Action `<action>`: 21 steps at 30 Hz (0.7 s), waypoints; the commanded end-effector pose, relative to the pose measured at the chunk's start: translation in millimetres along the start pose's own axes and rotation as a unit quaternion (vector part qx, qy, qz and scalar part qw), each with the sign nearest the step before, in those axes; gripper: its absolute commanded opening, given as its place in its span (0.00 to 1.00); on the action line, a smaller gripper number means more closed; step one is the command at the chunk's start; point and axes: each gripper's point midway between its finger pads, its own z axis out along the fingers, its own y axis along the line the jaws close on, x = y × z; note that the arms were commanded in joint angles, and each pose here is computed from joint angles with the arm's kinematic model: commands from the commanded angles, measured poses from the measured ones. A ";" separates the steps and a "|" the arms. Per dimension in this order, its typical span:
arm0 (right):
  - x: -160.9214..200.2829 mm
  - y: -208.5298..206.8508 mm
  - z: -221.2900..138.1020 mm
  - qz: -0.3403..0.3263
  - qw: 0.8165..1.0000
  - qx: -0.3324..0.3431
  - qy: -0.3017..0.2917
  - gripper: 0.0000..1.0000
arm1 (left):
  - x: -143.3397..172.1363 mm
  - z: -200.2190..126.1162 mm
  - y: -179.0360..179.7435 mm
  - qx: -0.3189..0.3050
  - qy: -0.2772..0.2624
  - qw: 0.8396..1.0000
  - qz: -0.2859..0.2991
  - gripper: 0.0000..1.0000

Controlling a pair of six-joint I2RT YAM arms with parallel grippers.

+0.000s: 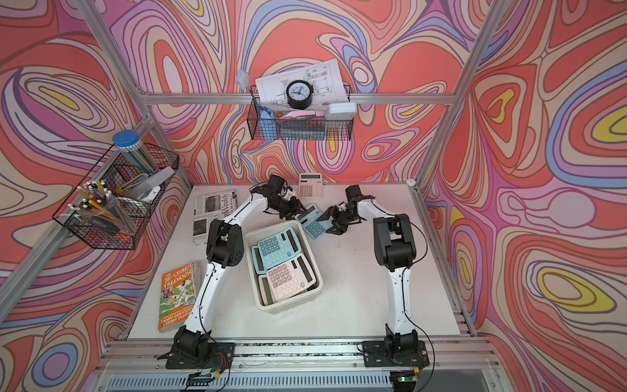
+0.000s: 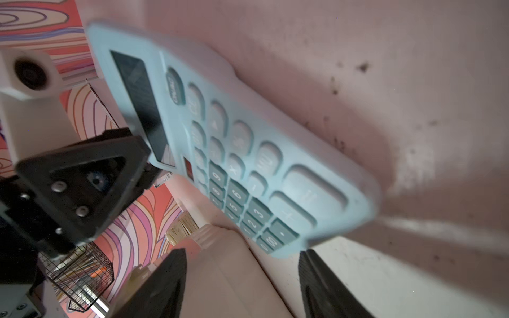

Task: Put the calculator in the storage box
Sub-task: Pick up the calculator at the center of the board.

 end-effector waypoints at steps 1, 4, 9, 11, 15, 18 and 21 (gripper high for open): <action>-16.7 9.8 2.9 -0.004 1.000 -0.020 -0.019 0.66 | 9.3 -6.4 -2.5 -0.014 0.011 1.000 0.001 0.28; -18.9 18.1 -2.4 -0.014 0.999 -0.023 -0.027 0.66 | 10.2 -11.6 -8.3 -0.013 0.010 1.000 -0.001 0.17; -14.6 25.9 -17.9 -0.031 0.999 -0.017 -0.042 0.67 | 7.6 -19.7 -19.3 -0.003 0.003 1.000 -0.002 0.11; -12.6 29.5 -28.2 -0.037 0.998 -0.015 -0.052 0.70 | 7.1 -23.5 -22.0 -0.004 0.000 1.000 0.000 0.08; -11.1 41.8 -55.5 -0.050 0.996 -0.017 -0.077 0.76 | 5.6 -32.4 -30.8 -0.001 -0.006 1.000 0.001 0.00; -10.4 47.3 -77.9 -0.057 0.993 -0.013 -0.098 0.80 | 1.9 -40.9 -42.7 0.009 -0.018 1.000 0.001 0.00; -8.7 48.1 -95.9 -0.056 0.992 -0.007 -0.115 0.82 | -2.7 -53.0 -57.5 0.019 -0.034 0.999 -0.002 0.00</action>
